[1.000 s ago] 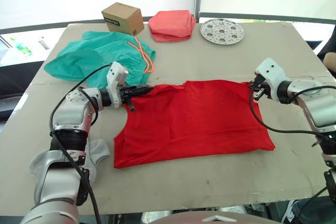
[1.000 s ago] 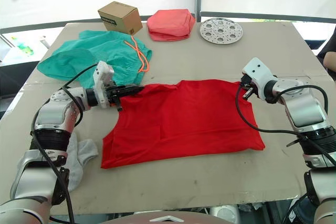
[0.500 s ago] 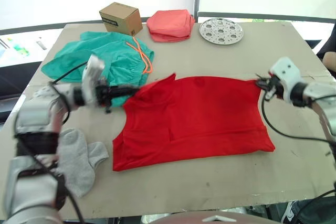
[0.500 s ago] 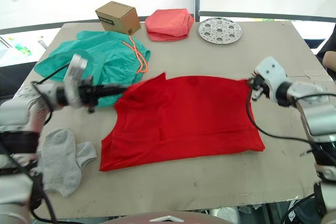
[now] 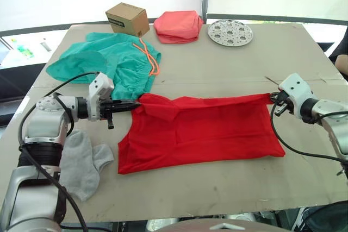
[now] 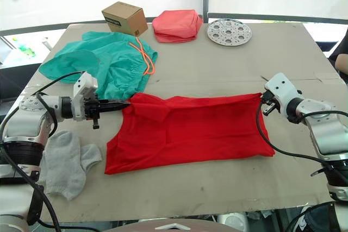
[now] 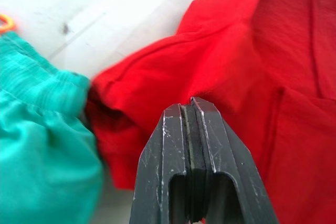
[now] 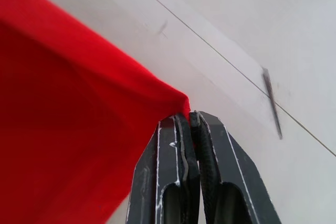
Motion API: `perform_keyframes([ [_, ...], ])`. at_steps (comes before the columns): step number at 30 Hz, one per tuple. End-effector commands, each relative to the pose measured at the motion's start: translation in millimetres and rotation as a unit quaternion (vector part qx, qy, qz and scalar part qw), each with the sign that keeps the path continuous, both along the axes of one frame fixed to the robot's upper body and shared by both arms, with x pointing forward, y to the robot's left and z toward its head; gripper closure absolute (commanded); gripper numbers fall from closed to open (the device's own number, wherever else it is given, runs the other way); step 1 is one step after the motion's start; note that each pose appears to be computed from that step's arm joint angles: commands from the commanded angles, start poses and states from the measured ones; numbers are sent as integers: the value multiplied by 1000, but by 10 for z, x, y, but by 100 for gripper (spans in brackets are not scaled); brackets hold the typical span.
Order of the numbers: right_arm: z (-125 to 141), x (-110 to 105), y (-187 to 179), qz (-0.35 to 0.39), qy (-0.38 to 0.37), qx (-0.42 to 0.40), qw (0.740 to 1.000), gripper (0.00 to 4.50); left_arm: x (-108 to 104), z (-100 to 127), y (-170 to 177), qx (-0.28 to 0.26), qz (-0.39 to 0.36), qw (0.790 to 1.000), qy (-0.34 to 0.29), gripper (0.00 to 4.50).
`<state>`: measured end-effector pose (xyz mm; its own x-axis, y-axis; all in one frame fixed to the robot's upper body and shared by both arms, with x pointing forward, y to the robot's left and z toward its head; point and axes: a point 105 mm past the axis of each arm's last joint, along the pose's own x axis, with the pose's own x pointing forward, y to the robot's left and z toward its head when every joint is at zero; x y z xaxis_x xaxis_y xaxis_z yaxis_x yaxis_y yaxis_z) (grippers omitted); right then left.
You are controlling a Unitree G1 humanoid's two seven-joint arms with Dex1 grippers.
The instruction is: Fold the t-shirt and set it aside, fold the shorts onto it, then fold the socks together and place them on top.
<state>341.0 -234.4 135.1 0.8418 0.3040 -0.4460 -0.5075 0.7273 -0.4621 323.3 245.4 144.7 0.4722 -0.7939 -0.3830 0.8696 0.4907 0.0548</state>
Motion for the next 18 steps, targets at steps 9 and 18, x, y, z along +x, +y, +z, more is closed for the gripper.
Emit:
perform_keyframes([
  [9,-256,-195,-89,29,12,-38,999,450,-171,-179,-5,31,-11,999,11,447],
  [18,-217,-187,-48,32,32,2,999,450,-117,-147,-129,29,-6,1000,-4,447],
])
